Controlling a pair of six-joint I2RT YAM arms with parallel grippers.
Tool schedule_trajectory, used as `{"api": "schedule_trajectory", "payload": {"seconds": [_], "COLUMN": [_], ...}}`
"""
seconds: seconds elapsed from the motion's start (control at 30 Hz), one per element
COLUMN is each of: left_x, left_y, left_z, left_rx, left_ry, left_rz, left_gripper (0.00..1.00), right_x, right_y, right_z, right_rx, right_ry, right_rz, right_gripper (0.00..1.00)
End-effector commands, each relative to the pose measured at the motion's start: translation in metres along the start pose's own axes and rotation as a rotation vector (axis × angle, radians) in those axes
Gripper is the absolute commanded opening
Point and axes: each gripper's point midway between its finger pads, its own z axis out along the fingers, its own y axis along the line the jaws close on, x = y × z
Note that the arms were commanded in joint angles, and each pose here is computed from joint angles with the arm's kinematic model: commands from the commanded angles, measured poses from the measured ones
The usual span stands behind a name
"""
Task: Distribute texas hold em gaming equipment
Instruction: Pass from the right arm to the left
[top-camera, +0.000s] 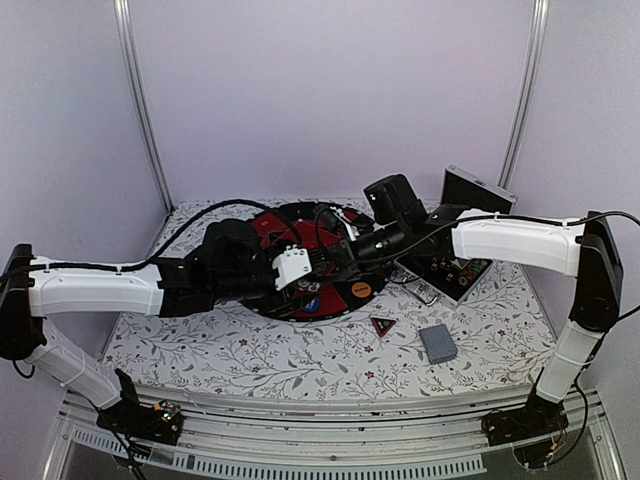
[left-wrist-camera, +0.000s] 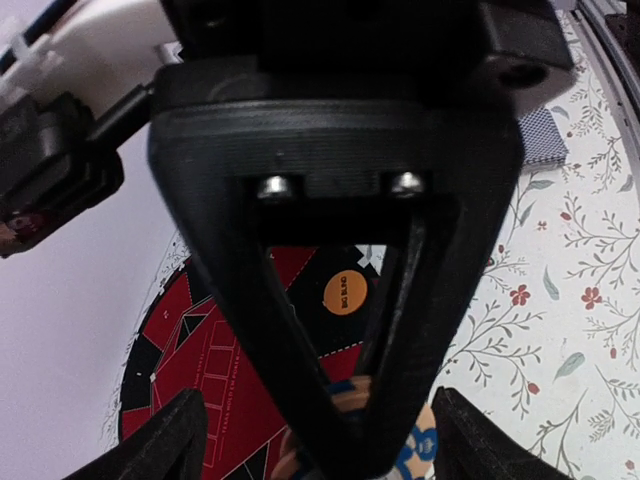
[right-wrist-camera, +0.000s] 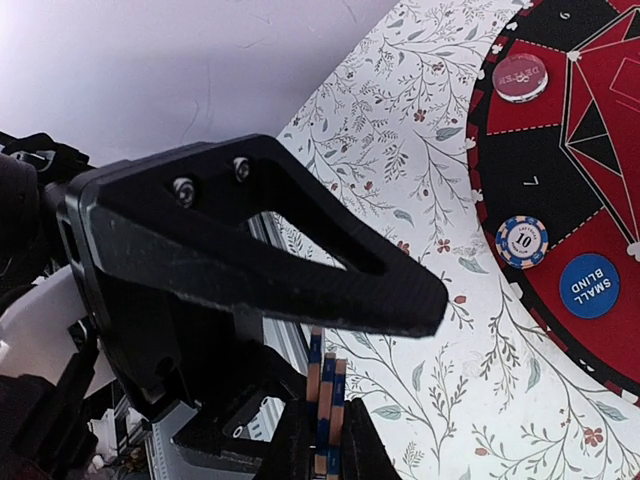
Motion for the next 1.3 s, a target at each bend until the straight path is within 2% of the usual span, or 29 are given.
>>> {"api": "schedule_trajectory", "payload": {"seconds": [0.0,0.13,0.27,0.43,0.7,0.83,0.97,1.07,1.23,1.27], "left_x": [0.001,0.004,0.009,0.008,0.008,0.005,0.004,0.002,0.002,0.003], "left_y": [0.025,0.032,0.040,0.047,0.041,0.044,0.043,0.043,0.045,0.045], "left_z": [-0.002,0.002,0.007,0.009,0.015,0.016,0.015,0.012,0.009,0.009], "left_rx": [-0.086,-0.127,-0.177,-0.215,-0.152,-0.145,-0.138,-0.138,-0.151,-0.155], "left_ry": [0.010,0.008,0.028,0.012,0.005,-0.004,-0.006,-0.011,-0.017,-0.018], "left_rz": [-0.136,-0.290,-0.440,-0.521,-0.556,-0.557,-0.529,-0.511,-0.494,-0.491], "left_gripper": [0.78,0.78,0.82,0.78,0.63,0.52,0.34,0.25,0.17,0.18], "right_x": [-0.008,-0.018,-0.032,-0.035,-0.033,-0.031,-0.031,-0.030,-0.029,-0.029], "right_y": [-0.004,-0.009,-0.003,-0.009,-0.006,-0.006,-0.009,-0.011,-0.013,-0.013], "right_z": [-0.011,-0.012,-0.014,-0.013,-0.013,-0.009,-0.009,-0.008,-0.006,-0.005], "right_rx": [0.015,0.042,-0.016,-0.013,-0.014,-0.018,-0.004,0.004,0.005,0.002], "right_ry": [-0.045,-0.095,-0.188,-0.241,-0.233,-0.220,-0.224,-0.222,-0.212,-0.210], "right_rz": [0.018,0.060,0.110,0.184,0.182,0.185,0.187,0.190,0.193,0.190], "right_gripper": [0.02,0.02,0.02,0.02,0.02,0.02,0.02,0.02,0.02,0.02]}}
